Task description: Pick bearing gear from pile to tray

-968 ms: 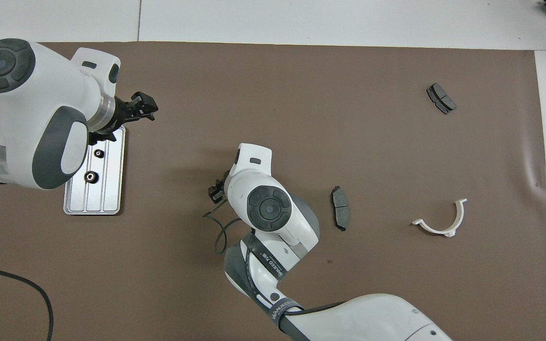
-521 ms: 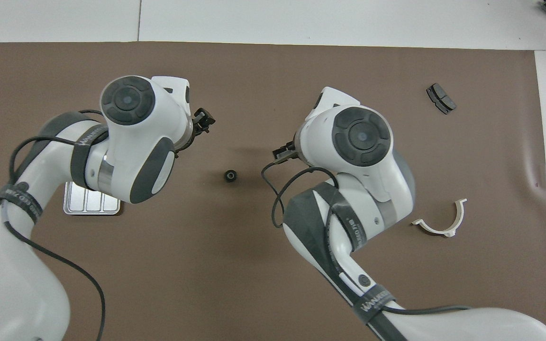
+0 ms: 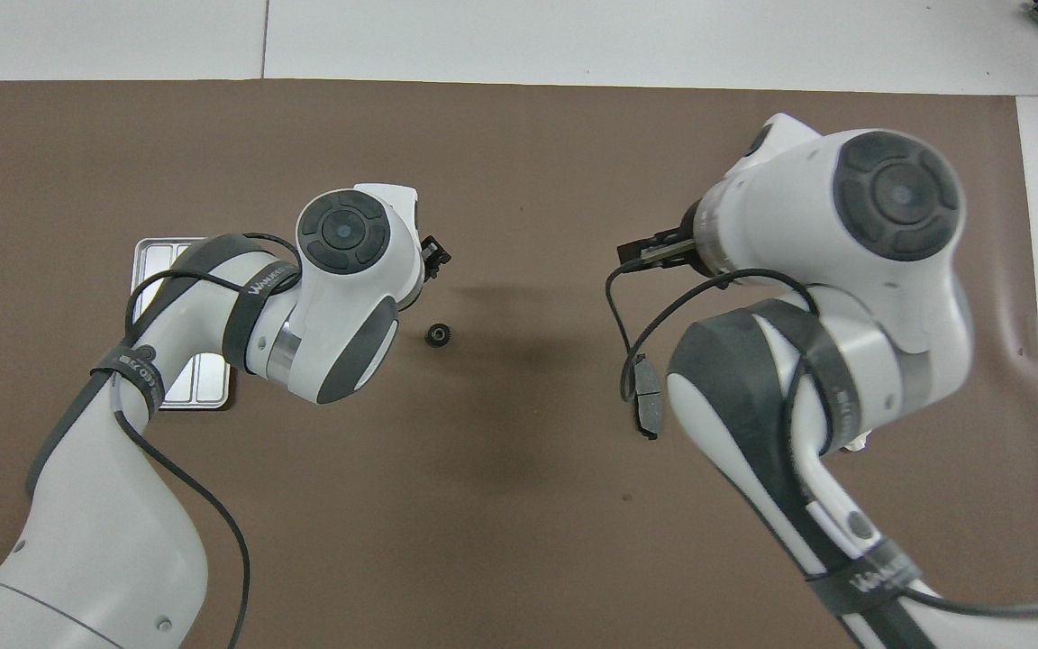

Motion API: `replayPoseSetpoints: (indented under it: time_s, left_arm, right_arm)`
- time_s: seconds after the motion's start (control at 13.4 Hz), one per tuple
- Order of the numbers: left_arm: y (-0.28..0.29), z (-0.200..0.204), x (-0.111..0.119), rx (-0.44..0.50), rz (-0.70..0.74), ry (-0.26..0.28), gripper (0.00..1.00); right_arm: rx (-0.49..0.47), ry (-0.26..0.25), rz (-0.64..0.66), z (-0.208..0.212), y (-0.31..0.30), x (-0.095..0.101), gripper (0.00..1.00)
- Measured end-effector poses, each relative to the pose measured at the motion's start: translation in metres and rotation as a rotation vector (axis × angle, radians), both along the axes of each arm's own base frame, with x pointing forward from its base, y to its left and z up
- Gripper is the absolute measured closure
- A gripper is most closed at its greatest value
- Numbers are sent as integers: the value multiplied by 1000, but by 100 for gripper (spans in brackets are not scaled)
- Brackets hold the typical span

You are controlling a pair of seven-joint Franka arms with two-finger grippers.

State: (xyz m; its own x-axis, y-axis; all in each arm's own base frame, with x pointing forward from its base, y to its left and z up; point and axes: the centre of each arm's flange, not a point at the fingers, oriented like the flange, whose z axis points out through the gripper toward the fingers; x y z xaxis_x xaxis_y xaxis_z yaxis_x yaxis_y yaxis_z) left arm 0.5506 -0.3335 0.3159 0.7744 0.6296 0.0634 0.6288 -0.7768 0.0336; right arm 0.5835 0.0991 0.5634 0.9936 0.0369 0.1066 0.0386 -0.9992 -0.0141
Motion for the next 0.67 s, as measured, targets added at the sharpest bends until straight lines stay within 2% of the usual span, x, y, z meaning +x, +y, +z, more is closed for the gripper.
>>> replayPoseSetpoints:
  time_s: [0.07, 0.15, 0.22, 0.3, 0.37, 0.67]
  left_arm:
    - [-3, -3, -4, 1, 6, 4, 24]
    - [-5, -6, -7, 1, 10, 4, 25]
    - [-7, -11, -11, -5, 12, -1, 31]
    - [-8, -17, -15, -12, 11, -9, 45]
    - [-9, -21, -18, -17, 9, -14, 52]
    - [-9, -21, -19, -20, 9, -18, 55]
  right_arm:
    - [-5, 30, -27, 16, -17, -7, 0]
    - [-7, 52, -48, 31, -30, -13, 0]
    - [-9, 66, -64, 46, -40, -17, 0]
    - [-9, 73, -74, 57, -46, -20, 0]
    - [-9, 73, -81, 66, -50, -22, 0]
    - [-10, 80, -83, 72, -51, -24, 0]
